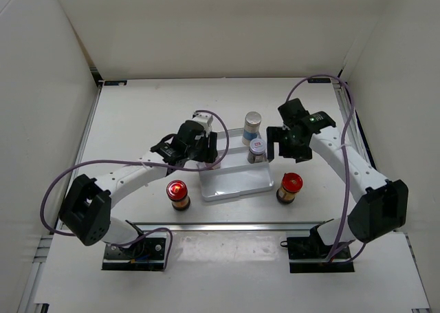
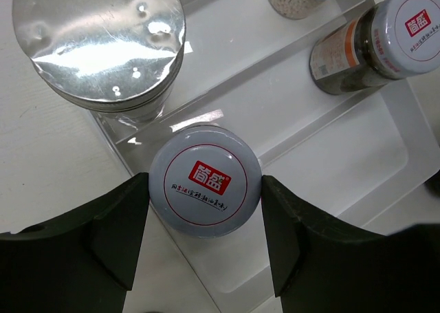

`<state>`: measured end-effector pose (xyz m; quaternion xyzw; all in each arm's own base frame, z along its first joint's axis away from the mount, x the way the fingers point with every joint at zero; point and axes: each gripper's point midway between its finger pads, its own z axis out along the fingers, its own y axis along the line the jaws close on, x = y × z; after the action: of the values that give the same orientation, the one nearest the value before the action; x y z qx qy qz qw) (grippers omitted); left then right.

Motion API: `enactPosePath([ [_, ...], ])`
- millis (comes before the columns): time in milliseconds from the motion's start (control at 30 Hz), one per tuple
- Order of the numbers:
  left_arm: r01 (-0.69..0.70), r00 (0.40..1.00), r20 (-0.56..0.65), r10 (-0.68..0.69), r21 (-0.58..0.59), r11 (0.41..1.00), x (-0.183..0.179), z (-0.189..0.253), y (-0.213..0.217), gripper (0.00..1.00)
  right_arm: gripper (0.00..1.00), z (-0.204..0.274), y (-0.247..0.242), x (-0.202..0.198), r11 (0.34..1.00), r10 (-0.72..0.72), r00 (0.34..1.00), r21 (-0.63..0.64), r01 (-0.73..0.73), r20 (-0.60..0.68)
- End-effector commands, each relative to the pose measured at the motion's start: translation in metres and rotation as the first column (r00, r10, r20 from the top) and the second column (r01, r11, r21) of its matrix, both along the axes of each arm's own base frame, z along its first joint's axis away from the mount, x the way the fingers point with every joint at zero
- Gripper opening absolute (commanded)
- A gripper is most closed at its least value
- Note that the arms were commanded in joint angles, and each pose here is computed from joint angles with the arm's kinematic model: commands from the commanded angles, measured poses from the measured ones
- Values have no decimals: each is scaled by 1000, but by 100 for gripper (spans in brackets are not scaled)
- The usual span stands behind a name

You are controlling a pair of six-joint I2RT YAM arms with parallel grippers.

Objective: Organize the condiment bottles

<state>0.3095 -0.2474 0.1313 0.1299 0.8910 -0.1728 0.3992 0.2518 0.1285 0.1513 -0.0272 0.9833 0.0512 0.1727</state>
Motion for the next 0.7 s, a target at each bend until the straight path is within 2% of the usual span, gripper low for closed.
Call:
enactPosePath([
  [0,31,996,90,-27,-45,999,5,28,-12,60,100,22,-16,-8,998,-36,999,-41,37,26],
  [167,39,991,127,-37,-15,999,6,47,-10,88,100,30,-13,-24,999,-43,999,16,42,18],
  [200,36,991,133,-35,-3,999,7,49,-8,99,100,27,-13,-31,998,-47,999,29,47,6],
  [533,0,947,321,-13,41,999,25,133,-1,99,100,-7,-9,-71,998,-52,987,28,57,-149],
  [633,-62,934,356,36,62,996,25,145,13,99,100,-15,-10,-72,998,-67,984,-7,67,-167],
  [667,-83,934,354,43,99,992,22,137,20,99,100,-20,-9,-75,998,-60,980,-20,58,-188],
])
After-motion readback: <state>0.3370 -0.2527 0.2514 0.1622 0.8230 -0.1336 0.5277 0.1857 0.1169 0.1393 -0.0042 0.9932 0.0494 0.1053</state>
